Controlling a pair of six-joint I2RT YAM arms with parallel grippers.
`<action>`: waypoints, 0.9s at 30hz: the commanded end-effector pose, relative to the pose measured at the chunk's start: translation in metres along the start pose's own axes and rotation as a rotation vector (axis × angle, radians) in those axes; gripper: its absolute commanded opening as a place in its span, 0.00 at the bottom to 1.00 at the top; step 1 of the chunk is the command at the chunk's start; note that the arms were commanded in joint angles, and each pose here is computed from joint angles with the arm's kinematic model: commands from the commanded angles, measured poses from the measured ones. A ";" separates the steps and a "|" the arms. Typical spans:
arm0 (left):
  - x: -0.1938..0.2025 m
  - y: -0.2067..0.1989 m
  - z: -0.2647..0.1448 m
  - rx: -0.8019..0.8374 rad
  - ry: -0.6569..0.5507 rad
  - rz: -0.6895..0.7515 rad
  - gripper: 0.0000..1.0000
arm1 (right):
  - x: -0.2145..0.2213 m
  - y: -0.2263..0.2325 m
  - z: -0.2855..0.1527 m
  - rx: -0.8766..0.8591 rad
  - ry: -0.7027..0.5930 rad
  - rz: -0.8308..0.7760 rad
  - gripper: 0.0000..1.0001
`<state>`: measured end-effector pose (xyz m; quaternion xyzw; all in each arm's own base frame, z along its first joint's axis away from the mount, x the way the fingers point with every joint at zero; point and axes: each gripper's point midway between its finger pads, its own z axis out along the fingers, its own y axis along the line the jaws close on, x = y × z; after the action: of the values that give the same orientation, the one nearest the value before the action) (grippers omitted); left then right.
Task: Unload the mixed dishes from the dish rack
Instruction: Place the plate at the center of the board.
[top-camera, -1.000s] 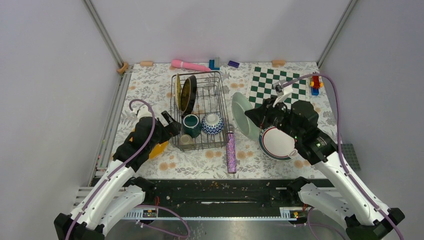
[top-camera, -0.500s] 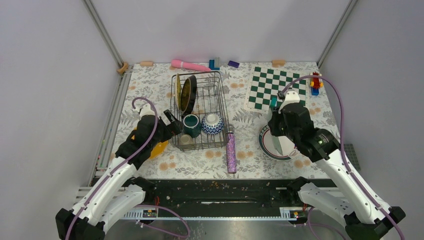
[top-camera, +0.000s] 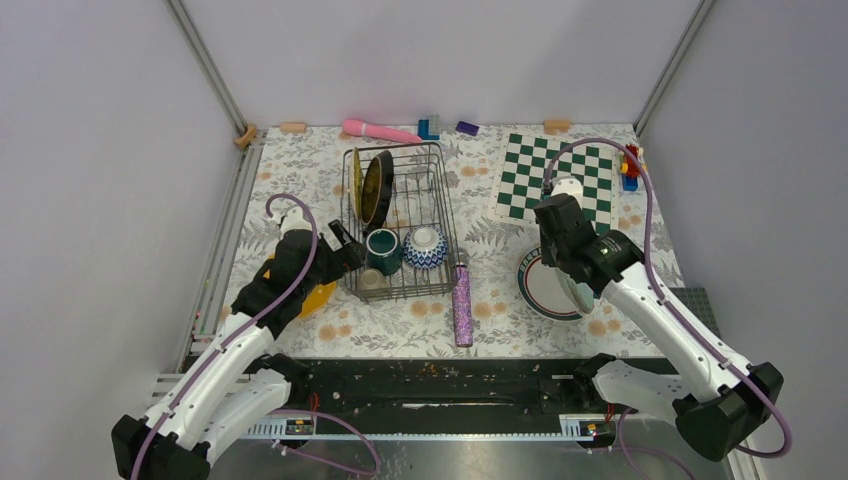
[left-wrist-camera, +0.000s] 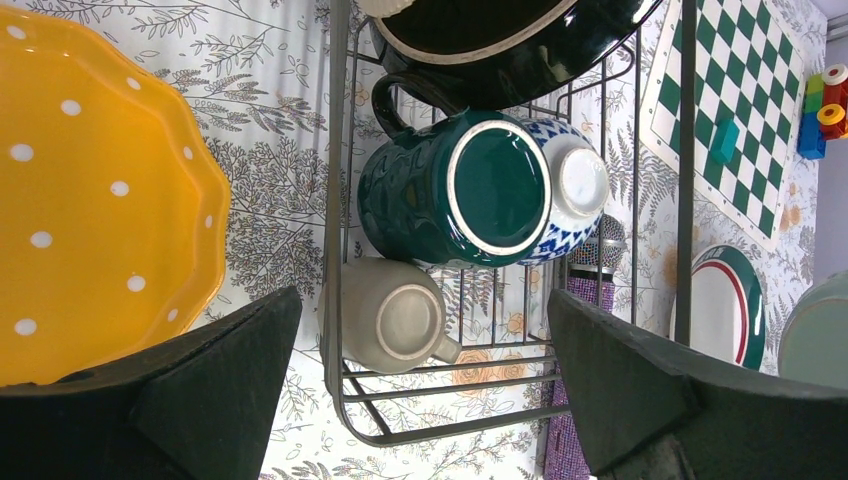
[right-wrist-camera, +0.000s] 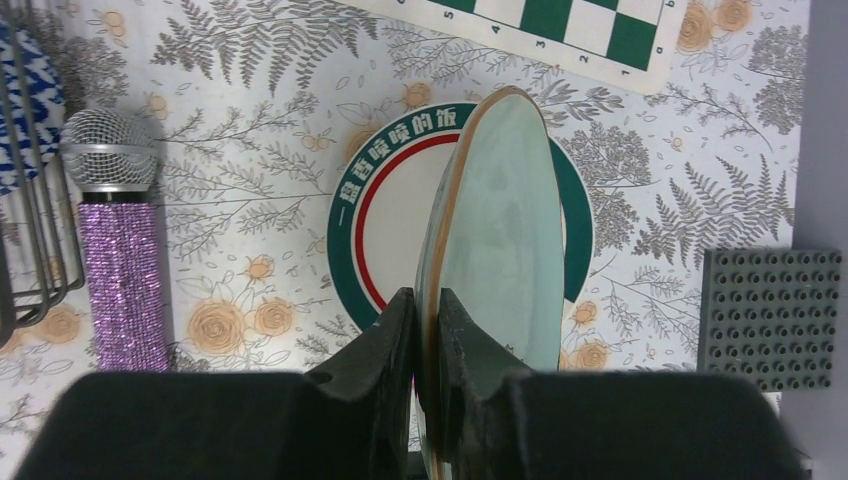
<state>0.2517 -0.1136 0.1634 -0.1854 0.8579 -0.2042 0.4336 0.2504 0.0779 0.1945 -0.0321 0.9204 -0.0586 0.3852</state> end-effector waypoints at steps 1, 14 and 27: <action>-0.013 -0.007 0.001 0.023 -0.053 0.006 0.99 | -0.035 -0.017 -0.005 0.105 -0.111 0.023 0.00; -0.013 -0.002 0.004 -0.003 -0.057 0.012 0.99 | -0.022 -0.014 0.021 0.184 -0.039 0.002 0.00; -0.014 0.002 0.005 -0.025 -0.062 0.013 0.99 | -0.007 0.000 0.047 0.247 0.032 -0.060 0.00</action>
<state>0.2544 -0.1092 0.1582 -0.1888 0.8610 -0.1872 0.4335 0.2741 0.0778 0.1495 -0.0278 0.9304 -0.1481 0.3341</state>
